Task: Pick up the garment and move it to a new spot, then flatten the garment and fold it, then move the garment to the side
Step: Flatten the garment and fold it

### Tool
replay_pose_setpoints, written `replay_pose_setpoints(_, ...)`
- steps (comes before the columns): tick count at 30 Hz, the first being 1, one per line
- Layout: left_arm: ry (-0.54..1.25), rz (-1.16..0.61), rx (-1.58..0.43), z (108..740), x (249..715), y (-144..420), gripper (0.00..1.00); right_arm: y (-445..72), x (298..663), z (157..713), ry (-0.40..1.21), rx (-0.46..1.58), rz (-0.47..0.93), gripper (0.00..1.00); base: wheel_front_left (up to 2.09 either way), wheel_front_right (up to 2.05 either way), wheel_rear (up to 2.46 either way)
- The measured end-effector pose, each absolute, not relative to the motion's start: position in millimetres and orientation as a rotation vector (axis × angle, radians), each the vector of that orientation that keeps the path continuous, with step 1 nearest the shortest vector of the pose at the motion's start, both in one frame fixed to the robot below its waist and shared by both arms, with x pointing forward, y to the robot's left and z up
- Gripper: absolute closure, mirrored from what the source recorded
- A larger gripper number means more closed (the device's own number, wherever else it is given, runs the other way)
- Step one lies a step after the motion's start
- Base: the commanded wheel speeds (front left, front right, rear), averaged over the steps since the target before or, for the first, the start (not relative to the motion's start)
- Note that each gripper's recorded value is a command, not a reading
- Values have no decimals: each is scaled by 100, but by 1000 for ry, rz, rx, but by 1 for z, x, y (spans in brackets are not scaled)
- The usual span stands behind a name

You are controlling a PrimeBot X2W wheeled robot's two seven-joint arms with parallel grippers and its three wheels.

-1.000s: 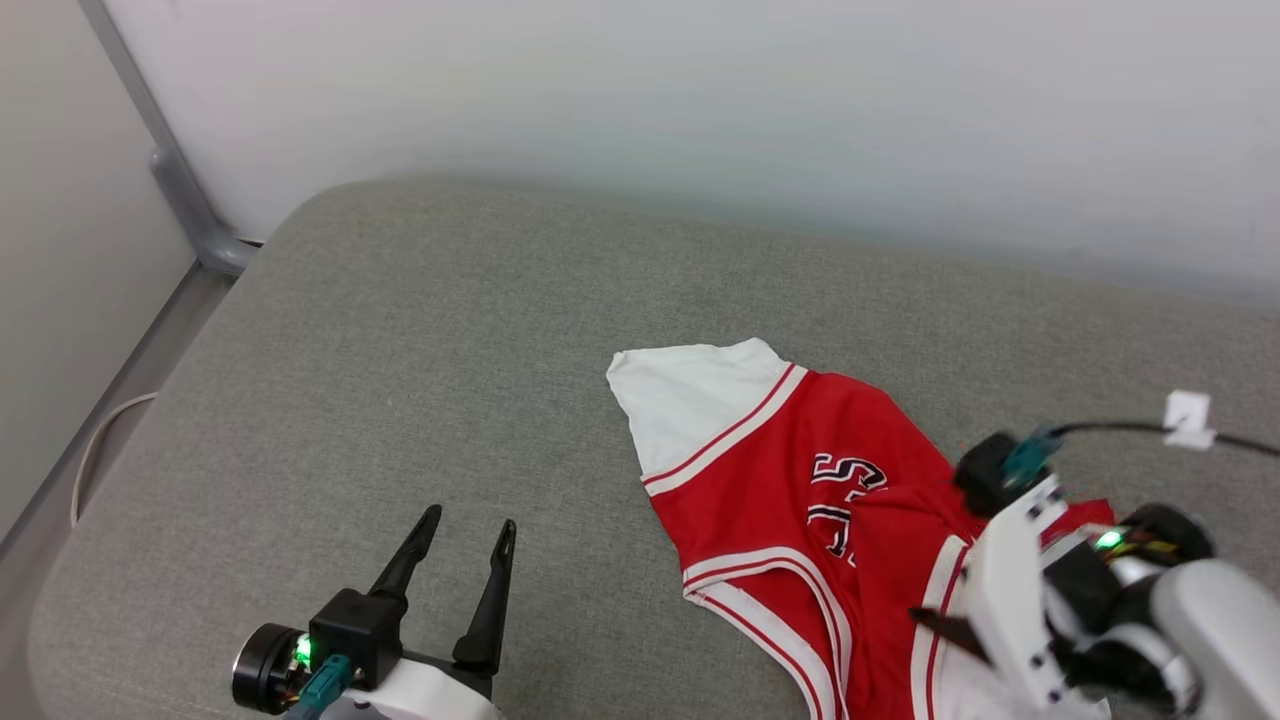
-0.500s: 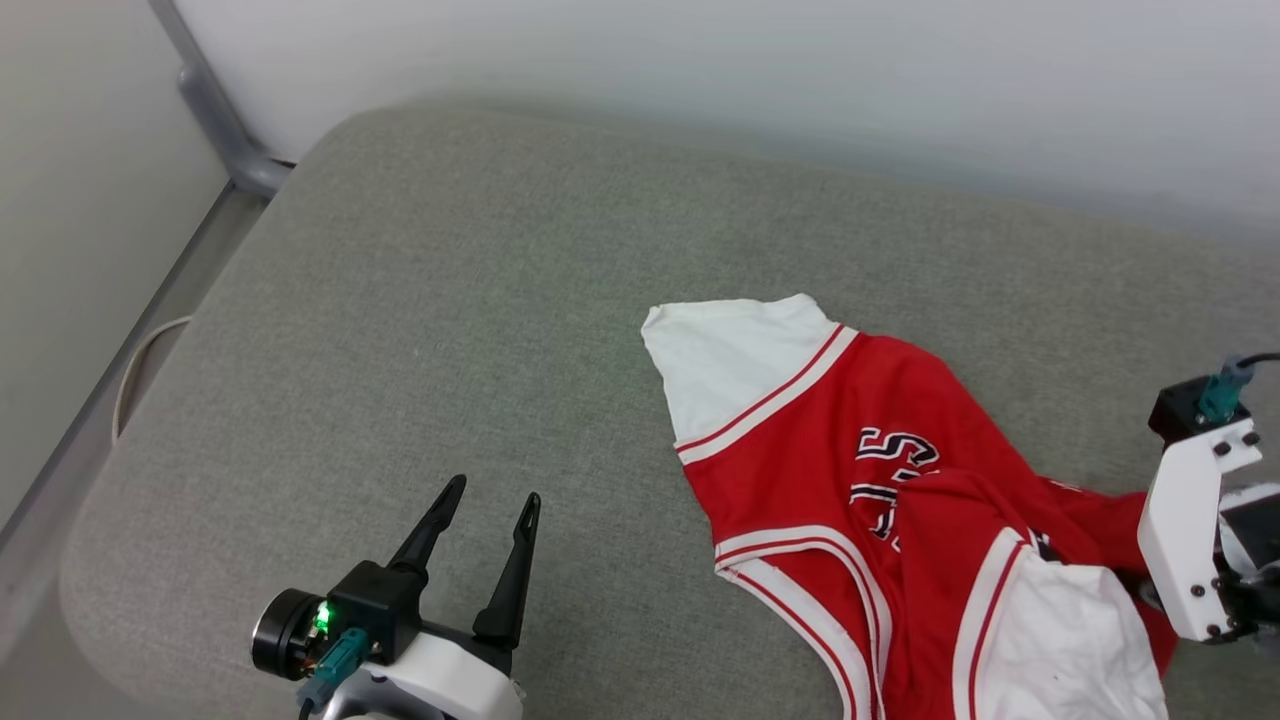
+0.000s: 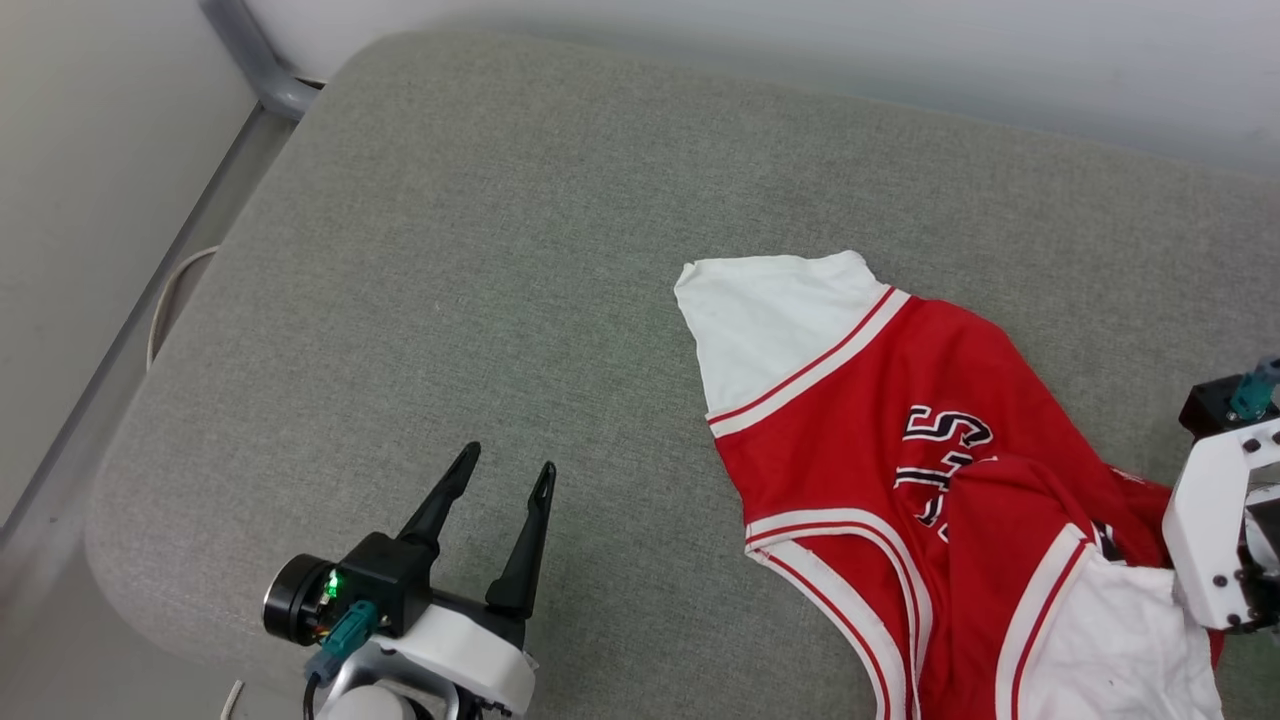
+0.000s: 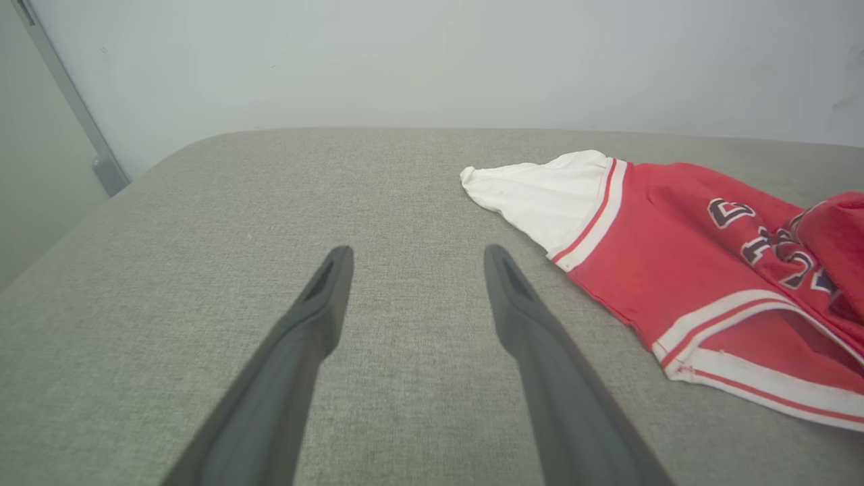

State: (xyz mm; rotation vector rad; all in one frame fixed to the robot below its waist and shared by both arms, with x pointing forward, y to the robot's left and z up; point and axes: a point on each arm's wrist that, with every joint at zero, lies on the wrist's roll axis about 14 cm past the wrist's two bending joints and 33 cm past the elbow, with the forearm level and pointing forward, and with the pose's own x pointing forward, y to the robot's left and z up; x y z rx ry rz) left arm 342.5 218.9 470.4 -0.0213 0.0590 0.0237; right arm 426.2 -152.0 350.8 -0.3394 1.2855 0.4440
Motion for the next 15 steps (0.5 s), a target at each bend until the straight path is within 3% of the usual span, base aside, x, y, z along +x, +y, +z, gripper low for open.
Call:
replay_pose_setpoints(4,58,25,-19,471,348,220,0,-159,450,354,1229,-396,419,100,0,0,0)
replay_pose_setpoints(15,54,48,-19,474,349,225,0,-158,586,449,714,-730,354,100,0,0,0)
